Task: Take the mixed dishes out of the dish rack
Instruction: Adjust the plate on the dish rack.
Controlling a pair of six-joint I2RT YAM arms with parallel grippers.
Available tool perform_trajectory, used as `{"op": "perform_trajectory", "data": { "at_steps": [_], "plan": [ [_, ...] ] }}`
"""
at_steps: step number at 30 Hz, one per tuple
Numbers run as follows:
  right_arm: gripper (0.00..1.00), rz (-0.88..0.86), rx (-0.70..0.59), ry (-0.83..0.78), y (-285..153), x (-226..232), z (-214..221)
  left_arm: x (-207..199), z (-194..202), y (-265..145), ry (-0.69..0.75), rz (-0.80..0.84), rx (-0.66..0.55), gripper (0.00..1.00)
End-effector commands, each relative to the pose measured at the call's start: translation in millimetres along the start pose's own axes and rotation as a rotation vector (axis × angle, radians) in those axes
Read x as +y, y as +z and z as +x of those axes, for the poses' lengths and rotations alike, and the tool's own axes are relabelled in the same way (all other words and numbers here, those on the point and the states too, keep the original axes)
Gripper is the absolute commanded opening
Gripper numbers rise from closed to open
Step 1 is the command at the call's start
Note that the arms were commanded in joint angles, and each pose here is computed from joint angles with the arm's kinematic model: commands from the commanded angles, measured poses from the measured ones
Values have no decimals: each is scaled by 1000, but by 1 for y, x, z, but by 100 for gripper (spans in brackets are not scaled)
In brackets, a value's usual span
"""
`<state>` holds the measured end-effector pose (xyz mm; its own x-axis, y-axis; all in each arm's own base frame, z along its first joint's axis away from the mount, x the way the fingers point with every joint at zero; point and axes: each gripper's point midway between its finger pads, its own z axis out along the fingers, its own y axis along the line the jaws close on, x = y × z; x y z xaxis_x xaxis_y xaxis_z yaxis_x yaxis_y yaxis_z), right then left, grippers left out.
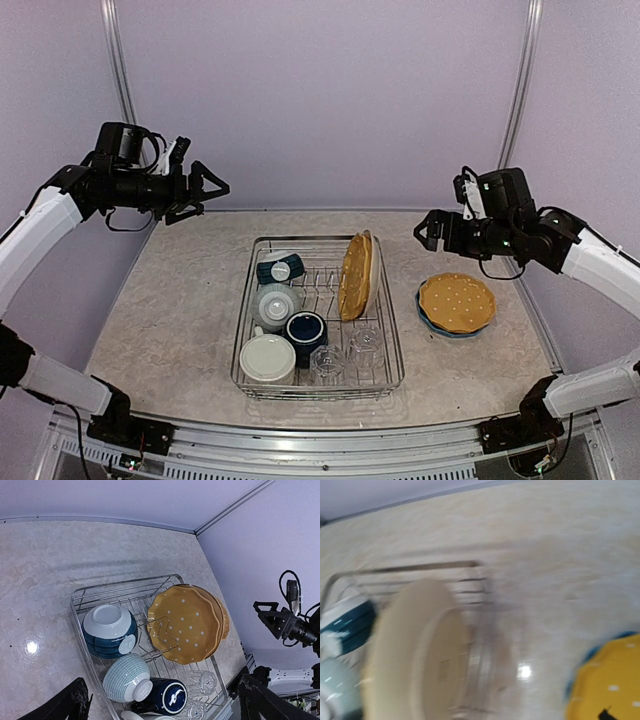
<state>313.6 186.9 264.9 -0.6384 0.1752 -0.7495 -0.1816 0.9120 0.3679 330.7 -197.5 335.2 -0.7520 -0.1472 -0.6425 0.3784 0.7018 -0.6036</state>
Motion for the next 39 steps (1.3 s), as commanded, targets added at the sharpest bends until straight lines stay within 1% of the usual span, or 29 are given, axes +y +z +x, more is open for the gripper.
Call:
{"op": "perform_trajectory", "data": {
  "at_steps": [1,6,10,13,17,19,24,28,30,31,34,35,36,37,39],
  "plan": [
    [100,-35,16,-27,3,36,7,-7,2,-4,12,15,6,99],
    [99,-191,48,-40,17,100,21,-9,2,-7,14,22,-1,99],
    [96,-207,80,-78,34,132,31,-13,2,-9,26,27,-5,99],
    [93,-177,96,-129,47,145,33,-14,2,-11,30,26,-11,99],
    [93,-47,112,-190,60,132,34,-15,3,-11,32,30,-10,99],
    [93,23,89,-183,61,119,30,-15,3,-9,30,34,-7,99],
    [92,131,41,-155,60,96,20,-11,6,-1,11,40,13,99],
    [89,191,54,-166,73,81,23,-6,9,10,-26,52,45,99],
    [84,194,47,-162,77,77,23,-4,13,19,-47,71,77,99],
    [79,178,42,-158,79,77,23,-5,16,24,-55,87,97,98],
    [63,109,25,-135,83,78,20,-9,27,44,-68,112,153,97],
    [54,94,25,-127,85,77,20,-14,32,52,-72,124,176,97],
    [48,84,28,-121,87,77,20,-19,35,58,-80,136,193,96],
    [43,77,31,-121,89,76,21,-22,40,68,-96,146,226,95],
    [38,66,25,-127,90,77,22,-37,48,80,-105,174,273,93]
  ]
}}
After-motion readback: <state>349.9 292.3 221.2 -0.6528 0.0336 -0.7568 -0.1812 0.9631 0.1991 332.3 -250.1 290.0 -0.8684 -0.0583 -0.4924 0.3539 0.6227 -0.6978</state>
